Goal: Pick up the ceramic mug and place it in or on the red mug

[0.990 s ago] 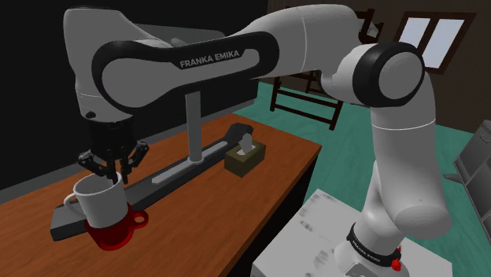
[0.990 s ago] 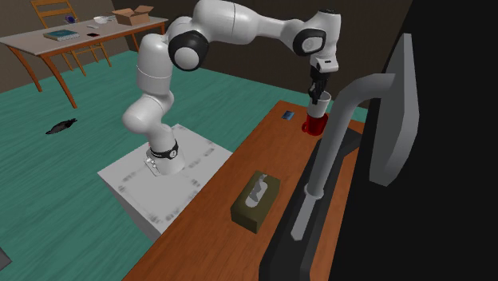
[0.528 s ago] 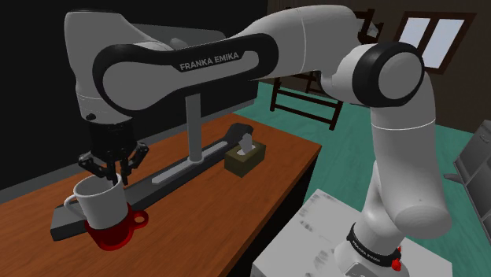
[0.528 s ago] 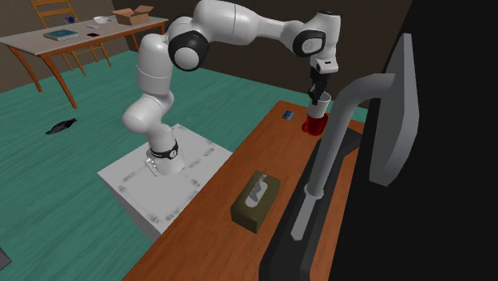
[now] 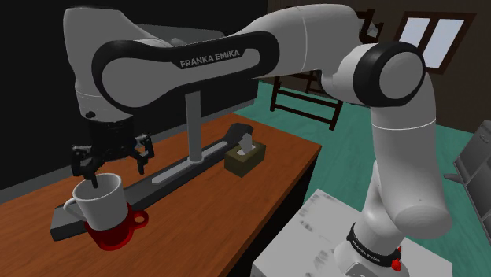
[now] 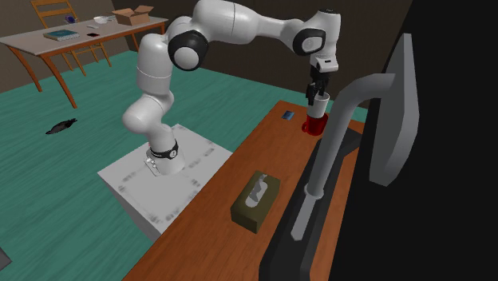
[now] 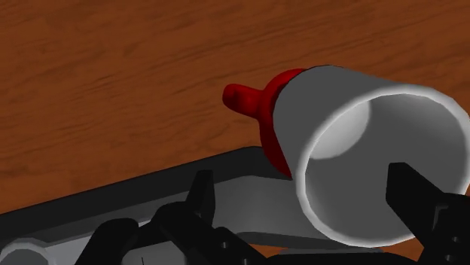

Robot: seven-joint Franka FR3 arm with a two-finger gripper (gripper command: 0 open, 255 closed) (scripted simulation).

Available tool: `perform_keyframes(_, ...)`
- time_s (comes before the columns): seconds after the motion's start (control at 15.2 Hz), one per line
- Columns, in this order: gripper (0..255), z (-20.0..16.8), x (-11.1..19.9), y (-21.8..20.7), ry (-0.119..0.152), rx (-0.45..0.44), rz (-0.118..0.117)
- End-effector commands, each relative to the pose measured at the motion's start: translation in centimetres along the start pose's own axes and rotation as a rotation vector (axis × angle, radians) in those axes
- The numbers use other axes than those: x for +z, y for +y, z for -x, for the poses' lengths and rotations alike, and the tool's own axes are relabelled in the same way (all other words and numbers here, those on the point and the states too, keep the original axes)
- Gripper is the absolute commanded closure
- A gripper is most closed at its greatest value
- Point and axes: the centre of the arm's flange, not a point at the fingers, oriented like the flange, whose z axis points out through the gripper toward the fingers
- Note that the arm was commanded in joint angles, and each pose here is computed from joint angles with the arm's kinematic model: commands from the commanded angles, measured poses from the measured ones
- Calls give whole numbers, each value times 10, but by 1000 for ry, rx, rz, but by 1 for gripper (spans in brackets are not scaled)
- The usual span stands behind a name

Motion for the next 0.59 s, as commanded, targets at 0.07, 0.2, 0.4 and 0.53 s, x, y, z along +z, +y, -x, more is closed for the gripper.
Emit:
perform_keyframes(0.07, 0, -1, -33, 0, 0, 0, 0)
perform_keyframes(0.2, 0, -1, -44, 0, 0, 0, 0)
perform_keyframes(0.4, 0, -1, -44, 0, 0, 0, 0)
perform_keyframes(0.53, 0, -1, -44, 0, 0, 0, 0)
